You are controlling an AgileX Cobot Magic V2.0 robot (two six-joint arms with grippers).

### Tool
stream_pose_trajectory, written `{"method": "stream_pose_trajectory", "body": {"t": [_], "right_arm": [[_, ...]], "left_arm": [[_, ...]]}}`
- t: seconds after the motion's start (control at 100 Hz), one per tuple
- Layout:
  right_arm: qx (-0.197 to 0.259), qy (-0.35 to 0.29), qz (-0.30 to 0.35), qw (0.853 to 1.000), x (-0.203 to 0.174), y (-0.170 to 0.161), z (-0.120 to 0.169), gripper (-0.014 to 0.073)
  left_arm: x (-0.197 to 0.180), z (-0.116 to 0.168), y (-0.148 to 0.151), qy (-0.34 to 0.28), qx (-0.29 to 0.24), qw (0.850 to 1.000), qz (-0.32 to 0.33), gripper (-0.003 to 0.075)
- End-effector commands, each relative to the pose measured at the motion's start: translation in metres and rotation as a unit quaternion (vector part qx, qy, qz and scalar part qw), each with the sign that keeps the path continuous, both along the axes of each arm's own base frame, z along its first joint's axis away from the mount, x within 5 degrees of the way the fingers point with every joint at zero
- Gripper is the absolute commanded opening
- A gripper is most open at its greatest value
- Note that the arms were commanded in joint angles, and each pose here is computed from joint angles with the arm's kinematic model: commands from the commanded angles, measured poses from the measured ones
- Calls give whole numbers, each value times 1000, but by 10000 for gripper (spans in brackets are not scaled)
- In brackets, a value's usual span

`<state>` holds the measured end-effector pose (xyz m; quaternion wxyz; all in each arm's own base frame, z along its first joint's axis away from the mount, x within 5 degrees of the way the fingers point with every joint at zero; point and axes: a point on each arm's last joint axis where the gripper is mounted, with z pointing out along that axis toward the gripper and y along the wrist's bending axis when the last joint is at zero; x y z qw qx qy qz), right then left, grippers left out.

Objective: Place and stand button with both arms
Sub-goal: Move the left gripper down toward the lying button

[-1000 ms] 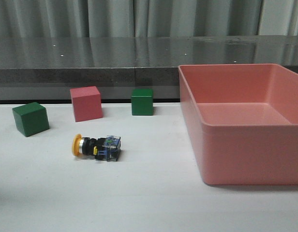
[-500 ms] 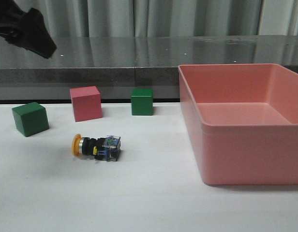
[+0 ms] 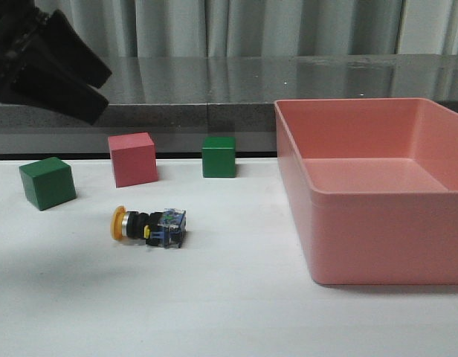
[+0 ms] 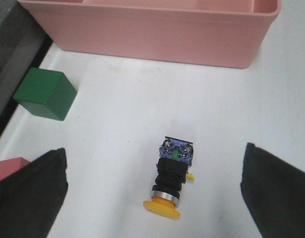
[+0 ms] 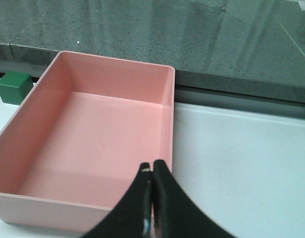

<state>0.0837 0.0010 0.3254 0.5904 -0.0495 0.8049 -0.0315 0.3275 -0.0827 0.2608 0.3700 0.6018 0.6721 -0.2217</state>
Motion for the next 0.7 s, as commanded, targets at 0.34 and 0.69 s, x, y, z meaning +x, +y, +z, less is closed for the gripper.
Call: {"method": "stream_pose_trajectory", "body": {"t": [0.34, 0.69], "right_arm": [[2, -43, -5, 999, 1, -1, 14, -76], [2, -43, -6, 999, 1, -1, 14, -76]], "left_arm": [[4, 10, -5, -45, -50, 997, -42, 670], [22, -32, -11, -27, -102, 992, -69, 670]]}}
